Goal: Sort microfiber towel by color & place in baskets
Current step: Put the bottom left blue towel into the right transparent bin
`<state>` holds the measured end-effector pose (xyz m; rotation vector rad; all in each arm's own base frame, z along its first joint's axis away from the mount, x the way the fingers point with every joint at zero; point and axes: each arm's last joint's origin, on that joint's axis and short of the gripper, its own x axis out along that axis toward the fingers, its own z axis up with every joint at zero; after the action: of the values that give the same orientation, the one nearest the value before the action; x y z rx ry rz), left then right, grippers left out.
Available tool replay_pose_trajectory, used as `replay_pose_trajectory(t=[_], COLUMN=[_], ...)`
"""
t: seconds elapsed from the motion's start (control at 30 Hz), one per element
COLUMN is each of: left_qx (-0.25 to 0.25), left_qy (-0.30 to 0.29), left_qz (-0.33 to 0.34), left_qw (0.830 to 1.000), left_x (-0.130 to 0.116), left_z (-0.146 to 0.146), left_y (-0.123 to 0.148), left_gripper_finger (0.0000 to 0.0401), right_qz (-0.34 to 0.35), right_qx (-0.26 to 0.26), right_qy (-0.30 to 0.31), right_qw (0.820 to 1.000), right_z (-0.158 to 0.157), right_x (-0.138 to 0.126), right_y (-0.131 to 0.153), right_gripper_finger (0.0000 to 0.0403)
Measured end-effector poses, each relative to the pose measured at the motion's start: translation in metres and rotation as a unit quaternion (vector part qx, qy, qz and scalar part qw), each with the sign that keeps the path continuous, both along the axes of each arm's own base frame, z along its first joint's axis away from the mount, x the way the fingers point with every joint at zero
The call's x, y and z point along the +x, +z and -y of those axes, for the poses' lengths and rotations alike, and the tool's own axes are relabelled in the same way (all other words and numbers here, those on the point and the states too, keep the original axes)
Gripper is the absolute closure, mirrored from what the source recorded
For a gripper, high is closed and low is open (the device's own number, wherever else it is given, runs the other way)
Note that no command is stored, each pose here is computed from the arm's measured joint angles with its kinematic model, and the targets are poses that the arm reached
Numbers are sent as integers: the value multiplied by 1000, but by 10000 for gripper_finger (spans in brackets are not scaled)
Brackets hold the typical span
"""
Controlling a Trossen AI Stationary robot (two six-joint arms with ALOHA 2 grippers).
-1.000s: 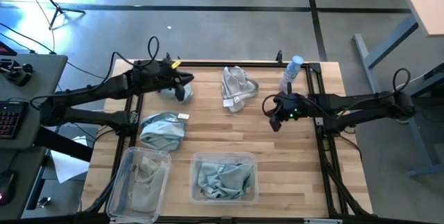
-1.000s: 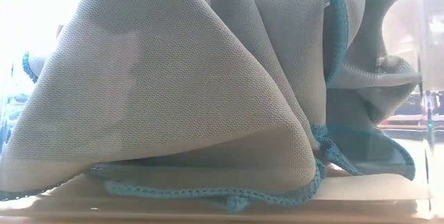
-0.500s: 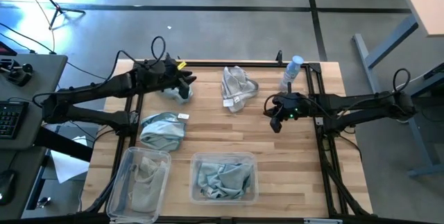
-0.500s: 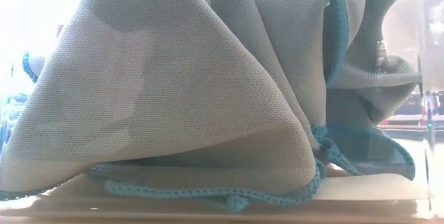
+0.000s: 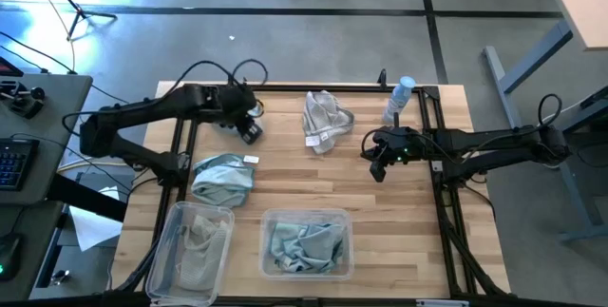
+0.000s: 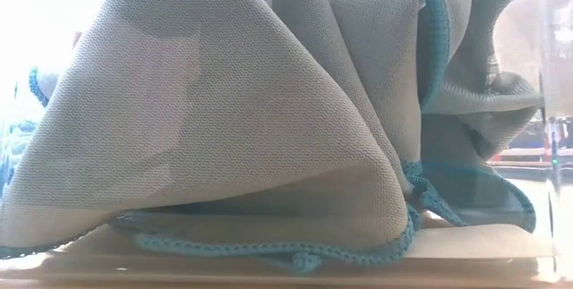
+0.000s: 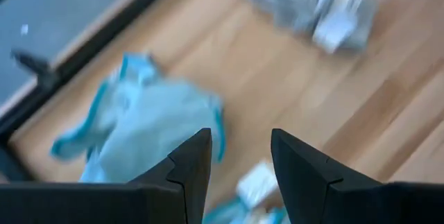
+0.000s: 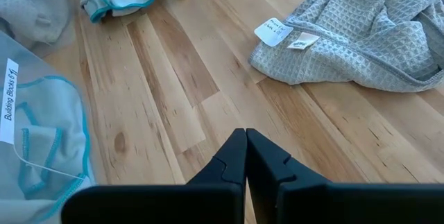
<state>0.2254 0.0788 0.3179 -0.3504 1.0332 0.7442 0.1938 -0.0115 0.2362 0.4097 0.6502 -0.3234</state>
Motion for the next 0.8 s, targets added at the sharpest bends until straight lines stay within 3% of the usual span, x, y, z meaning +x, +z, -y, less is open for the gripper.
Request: replay_pose_trajectory(t=[0.17,0.4,0.8], left_qx=[-57,-110,-143], left_qy=[-40,-64,-41], left_qz=[-117,-194,-237], left_qw=[991,973,960], left_x=[-5,-19,-43], left_z=[5,16,24], left_y=[-23,-70,-139], left_gripper_finger=[264,264,264], right_qz=[0,2,3], right_qx=[3,12,14], right_qy=[-2,-10,-9], right_qw=[1000,1000,1000], right_z=[0,0,0], right_x=[0,0,0], right_y=[0,0,0], right_gripper_finger=[403,403,403])
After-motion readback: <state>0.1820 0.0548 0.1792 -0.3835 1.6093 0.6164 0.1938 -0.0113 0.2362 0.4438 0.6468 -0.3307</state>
